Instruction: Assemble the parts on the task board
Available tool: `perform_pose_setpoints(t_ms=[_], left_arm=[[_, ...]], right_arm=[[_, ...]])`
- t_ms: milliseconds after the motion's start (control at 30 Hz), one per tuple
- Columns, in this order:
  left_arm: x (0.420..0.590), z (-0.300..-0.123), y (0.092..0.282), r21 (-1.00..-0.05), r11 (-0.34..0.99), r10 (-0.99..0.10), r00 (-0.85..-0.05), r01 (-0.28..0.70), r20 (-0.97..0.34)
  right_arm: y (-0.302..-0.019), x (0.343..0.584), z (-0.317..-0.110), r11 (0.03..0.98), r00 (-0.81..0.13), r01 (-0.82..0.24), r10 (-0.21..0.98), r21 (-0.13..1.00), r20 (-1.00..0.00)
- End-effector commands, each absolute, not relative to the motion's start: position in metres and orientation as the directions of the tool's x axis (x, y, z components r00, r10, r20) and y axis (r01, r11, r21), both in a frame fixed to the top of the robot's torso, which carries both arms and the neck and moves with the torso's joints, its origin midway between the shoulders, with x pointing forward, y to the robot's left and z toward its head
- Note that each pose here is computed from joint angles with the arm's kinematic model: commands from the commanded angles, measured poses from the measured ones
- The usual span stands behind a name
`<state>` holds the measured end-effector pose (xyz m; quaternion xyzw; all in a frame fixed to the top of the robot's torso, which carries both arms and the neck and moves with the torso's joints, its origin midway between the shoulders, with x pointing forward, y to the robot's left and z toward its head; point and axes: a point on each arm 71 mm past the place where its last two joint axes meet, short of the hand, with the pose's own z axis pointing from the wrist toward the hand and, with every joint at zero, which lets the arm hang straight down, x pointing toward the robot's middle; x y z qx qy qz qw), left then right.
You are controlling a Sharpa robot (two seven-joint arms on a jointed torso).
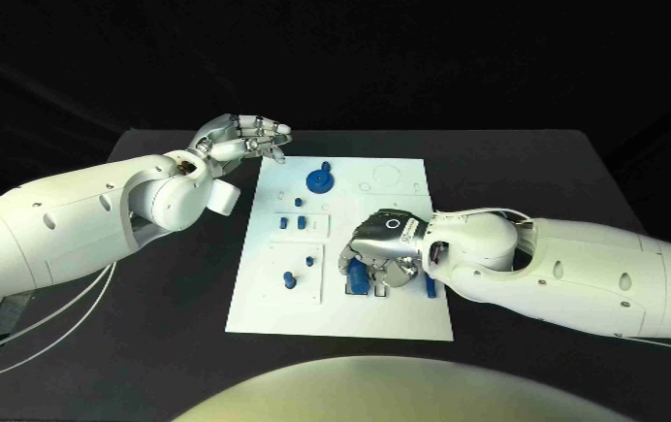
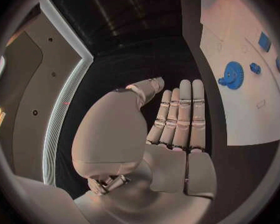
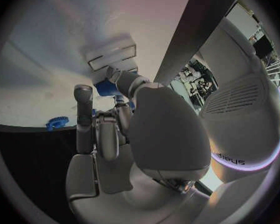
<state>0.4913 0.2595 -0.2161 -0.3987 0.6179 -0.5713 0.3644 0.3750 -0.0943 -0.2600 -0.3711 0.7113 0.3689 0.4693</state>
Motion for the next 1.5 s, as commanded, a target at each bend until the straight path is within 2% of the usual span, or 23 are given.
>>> perform_pose_setpoints(t_ms=[33,467,933,1500], left_arm=[[0.491,-0.215,0.257,-0.997,0.025,-0.902,-0.432,-0.072,0.009],[0.491,-0.215,0.257,-0.997,0.029,-0.901,-0.434,-0.072,0.005],[0.491,-0.215,0.258,-0.997,0.033,-0.901,-0.434,-0.073,0.002],[0.491,-0.215,0.258,-0.997,0.035,-0.900,-0.435,-0.073,0.000]], right_arm=[[-0.092,0.372,-0.260,0.443,-0.279,-0.880,-0.191,0.170,-0.941],[-0.092,0.367,-0.249,0.418,-0.231,-0.892,-0.092,0.173,-0.969],[-0.095,0.361,-0.237,0.433,-0.185,-0.888,-0.033,0.153,-0.982],[-0.101,0.374,-0.245,0.529,-0.200,-0.843,-0.144,0.096,-0.969]])
